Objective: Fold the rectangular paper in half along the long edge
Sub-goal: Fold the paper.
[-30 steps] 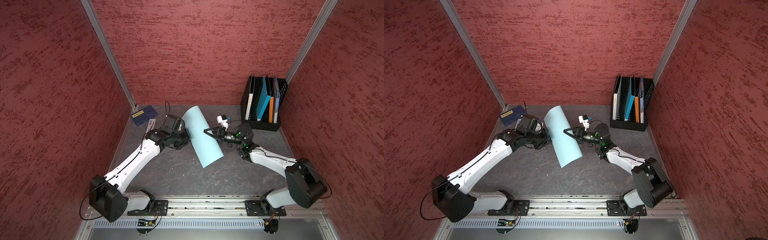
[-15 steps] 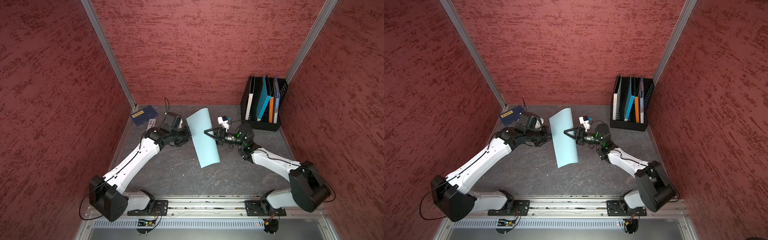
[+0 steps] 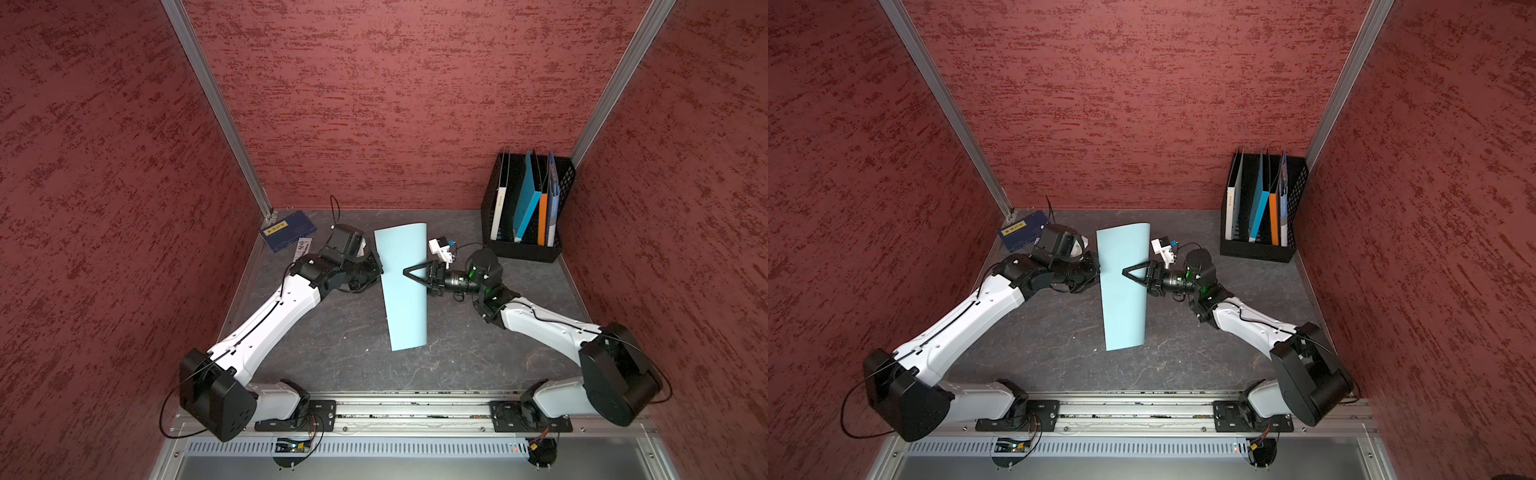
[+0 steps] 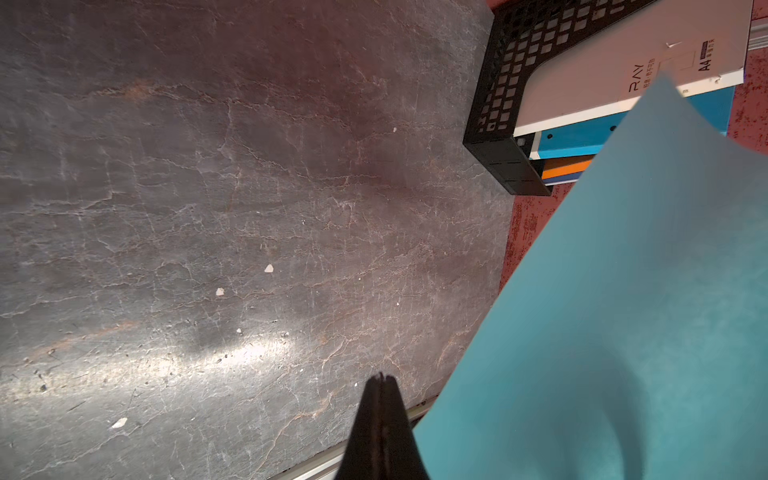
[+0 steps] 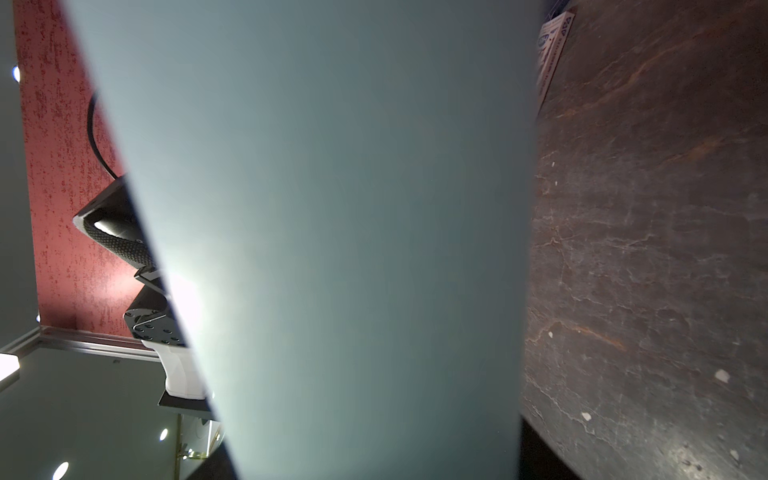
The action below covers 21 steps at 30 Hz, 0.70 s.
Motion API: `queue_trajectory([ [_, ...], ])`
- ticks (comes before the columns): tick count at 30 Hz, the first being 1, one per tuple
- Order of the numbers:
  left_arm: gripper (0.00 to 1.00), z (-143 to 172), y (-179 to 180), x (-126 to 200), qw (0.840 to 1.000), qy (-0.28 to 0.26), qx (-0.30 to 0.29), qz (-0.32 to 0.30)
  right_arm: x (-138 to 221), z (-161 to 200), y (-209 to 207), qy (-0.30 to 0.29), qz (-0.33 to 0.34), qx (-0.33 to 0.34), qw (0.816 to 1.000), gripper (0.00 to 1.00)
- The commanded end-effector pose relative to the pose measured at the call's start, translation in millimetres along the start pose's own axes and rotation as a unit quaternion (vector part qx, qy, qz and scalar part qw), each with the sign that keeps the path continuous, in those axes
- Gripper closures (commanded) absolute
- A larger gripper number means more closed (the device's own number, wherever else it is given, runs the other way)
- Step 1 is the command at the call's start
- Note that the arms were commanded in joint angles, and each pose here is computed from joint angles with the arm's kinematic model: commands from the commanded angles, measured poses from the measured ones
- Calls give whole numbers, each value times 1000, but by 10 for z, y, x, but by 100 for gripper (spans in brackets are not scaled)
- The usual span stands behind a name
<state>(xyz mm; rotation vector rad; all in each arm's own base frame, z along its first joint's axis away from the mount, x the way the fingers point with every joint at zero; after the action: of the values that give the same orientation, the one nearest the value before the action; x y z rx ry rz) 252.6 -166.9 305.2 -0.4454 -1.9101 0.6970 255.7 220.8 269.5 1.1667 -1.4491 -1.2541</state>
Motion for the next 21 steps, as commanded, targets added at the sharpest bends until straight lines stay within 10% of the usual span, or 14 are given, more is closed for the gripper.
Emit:
queue_trajectory([
  [1,100,5,-2,-4,1000,-1,-8,-1,-42,-22,118,-1,-12,20,1000,36],
  [21,100,-6,19,-57,1000,1,-7,4,-254,136,121,60,35,25,997,31],
])
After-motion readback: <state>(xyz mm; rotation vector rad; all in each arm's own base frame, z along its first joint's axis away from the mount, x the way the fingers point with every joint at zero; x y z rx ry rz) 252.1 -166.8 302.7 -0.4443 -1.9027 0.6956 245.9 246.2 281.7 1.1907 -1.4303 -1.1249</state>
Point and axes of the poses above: each gripper's point midway between its finger pads, its own x axis back along the fingers, its own y axis along the line the jaws close on, z = x × y, the point moved 10 cm from there along x, back along the fingers, and after that the axes turned 10 degrees about -x, right-handed, at the moved point
